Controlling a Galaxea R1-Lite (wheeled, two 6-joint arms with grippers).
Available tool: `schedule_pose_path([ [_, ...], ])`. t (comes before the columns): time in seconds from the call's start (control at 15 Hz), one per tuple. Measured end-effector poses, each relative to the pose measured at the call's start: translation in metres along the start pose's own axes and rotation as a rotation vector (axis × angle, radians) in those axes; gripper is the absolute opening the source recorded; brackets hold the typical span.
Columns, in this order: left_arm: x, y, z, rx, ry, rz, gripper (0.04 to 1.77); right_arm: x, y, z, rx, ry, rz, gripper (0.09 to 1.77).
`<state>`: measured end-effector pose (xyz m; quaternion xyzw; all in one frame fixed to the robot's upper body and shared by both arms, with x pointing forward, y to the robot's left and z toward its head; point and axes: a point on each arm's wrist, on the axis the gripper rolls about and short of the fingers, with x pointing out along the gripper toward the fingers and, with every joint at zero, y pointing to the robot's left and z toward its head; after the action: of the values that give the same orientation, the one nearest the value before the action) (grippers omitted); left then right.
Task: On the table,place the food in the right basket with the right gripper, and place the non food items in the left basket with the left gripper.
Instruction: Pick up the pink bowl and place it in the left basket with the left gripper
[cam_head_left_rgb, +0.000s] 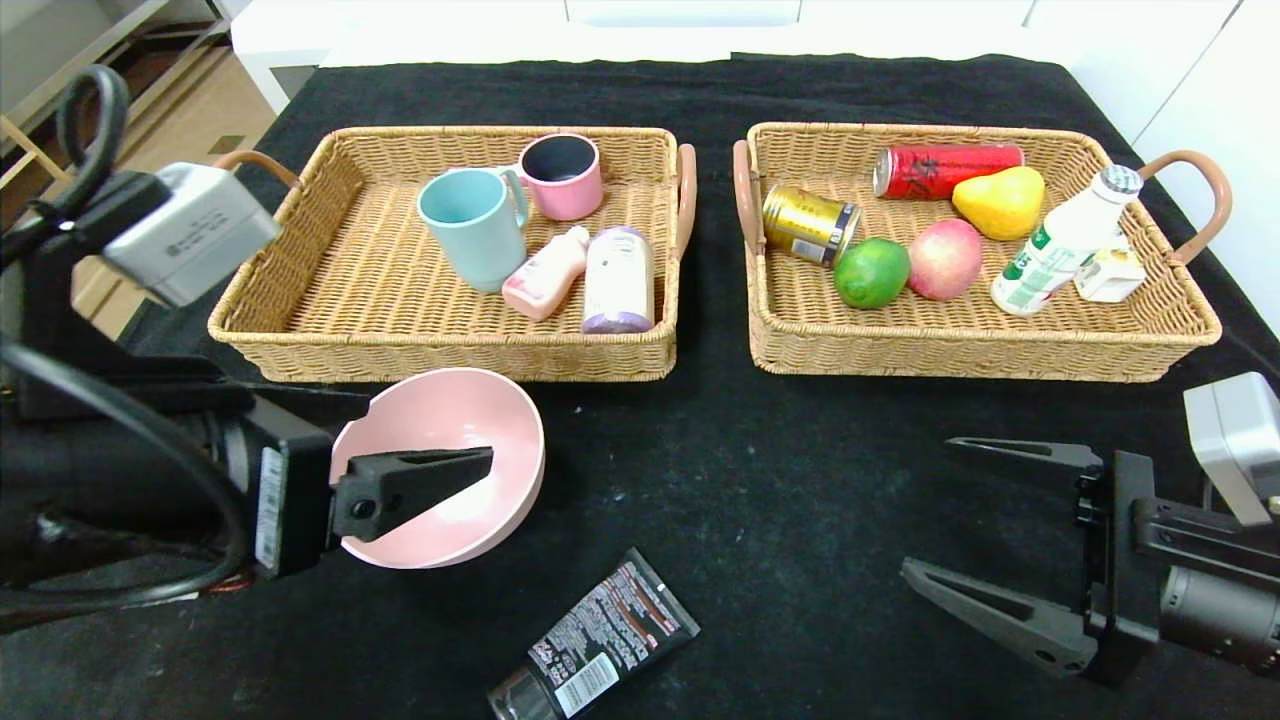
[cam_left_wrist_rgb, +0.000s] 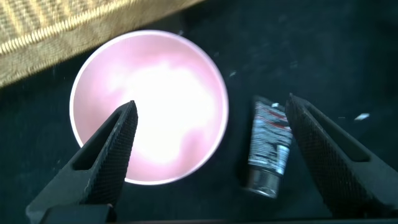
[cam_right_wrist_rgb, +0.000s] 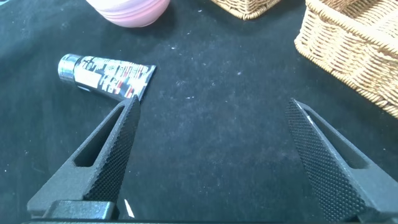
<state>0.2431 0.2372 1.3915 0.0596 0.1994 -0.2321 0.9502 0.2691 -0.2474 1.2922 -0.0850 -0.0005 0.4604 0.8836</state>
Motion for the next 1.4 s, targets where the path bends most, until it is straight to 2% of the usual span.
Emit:
schedule_pose_path([
  [0.07,0.01,-0.001,0.003,-0.005,0.037,0.022,1.72,0.0,0.0,0.0,0.001,0.001,-0.002,1.7],
  [0.33,0.042,-0.012,0.0,0.014,0.168,0.039,1.72,-0.001,0.0,-0.001,0.002,0.003,-0.002,1.7],
  [0.47,0.055,-0.015,-0.003,0.028,0.21,0.061,1.72,-0.001,0.001,-0.002,-0.001,0.007,-0.001,1.7],
  [0.87,0.089,-0.024,-0.001,0.055,0.258,0.096,1.72,-0.001,0.002,-0.002,-0.004,0.003,0.003,1.7],
  [1.0,0.098,-0.025,-0.005,0.065,0.283,0.125,1.72,-0.001,0.001,-0.002,-0.004,0.001,0.001,1.7],
  [1.4,0.113,-0.028,-0.01,0.054,0.315,0.139,1.72,-0.001,0.001,-0.002,-0.003,0.003,-0.001,1.7],
])
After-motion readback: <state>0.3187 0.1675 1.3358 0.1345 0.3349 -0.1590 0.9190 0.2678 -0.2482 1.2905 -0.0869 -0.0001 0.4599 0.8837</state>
